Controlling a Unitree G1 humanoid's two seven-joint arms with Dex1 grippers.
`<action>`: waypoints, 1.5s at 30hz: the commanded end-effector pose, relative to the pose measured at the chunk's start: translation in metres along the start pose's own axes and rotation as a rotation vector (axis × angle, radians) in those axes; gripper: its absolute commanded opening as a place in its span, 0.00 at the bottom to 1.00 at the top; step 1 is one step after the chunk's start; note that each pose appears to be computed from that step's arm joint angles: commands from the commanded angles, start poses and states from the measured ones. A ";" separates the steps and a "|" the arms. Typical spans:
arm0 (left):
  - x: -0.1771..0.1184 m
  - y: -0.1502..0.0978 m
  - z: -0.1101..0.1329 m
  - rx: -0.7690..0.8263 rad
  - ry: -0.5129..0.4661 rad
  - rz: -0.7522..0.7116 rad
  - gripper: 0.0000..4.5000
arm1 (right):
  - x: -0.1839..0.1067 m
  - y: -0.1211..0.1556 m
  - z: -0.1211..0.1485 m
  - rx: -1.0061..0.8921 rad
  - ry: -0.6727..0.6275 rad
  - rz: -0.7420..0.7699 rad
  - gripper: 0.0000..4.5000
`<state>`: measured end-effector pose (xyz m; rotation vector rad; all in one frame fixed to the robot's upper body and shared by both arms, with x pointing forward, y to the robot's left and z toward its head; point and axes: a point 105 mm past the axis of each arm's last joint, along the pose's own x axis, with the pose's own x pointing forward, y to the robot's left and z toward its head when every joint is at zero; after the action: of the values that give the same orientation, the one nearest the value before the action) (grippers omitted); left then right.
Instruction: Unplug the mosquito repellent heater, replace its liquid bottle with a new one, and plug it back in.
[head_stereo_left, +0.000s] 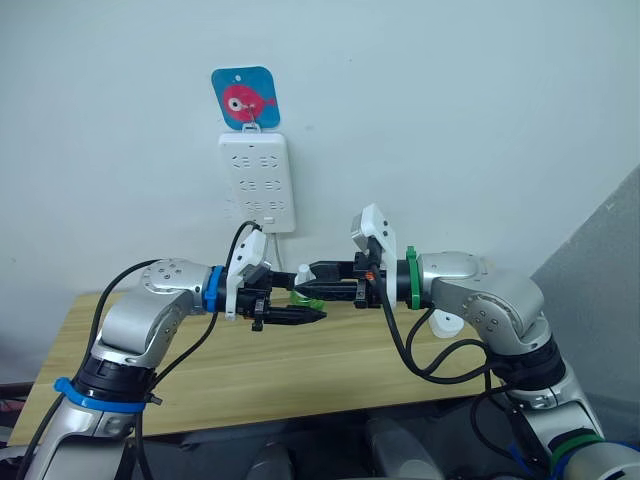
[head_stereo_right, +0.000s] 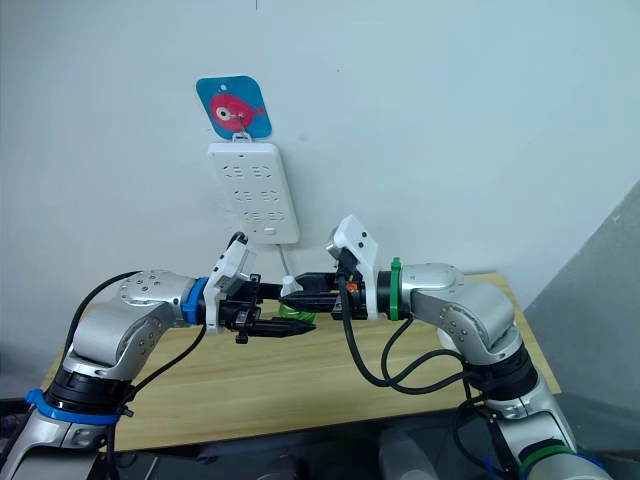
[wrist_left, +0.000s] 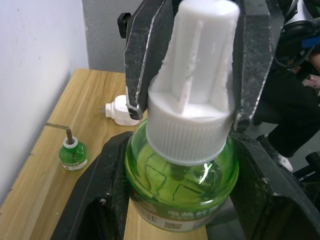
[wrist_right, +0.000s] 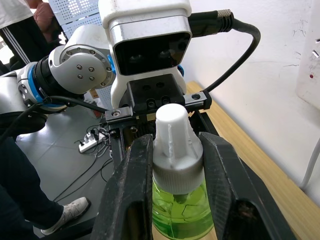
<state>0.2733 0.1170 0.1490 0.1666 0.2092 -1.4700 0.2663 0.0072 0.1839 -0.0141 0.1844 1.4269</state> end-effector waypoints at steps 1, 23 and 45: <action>-0.003 0.004 0.009 0.035 -0.023 0.037 0.51 | -0.001 0.008 0.012 -0.033 -0.041 0.030 0.23; 0.022 0.034 -0.001 0.130 -0.136 0.428 0.51 | -0.006 -0.017 -0.001 -0.154 -0.120 -0.463 0.70; 0.007 0.022 -0.001 0.204 -0.023 0.248 0.51 | 0.008 -0.001 -0.002 -0.304 -0.009 0.036 0.24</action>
<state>0.2933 0.1088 0.1357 0.2811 0.0585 -1.2256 0.2831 0.0075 0.1687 -0.2423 0.0006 1.3077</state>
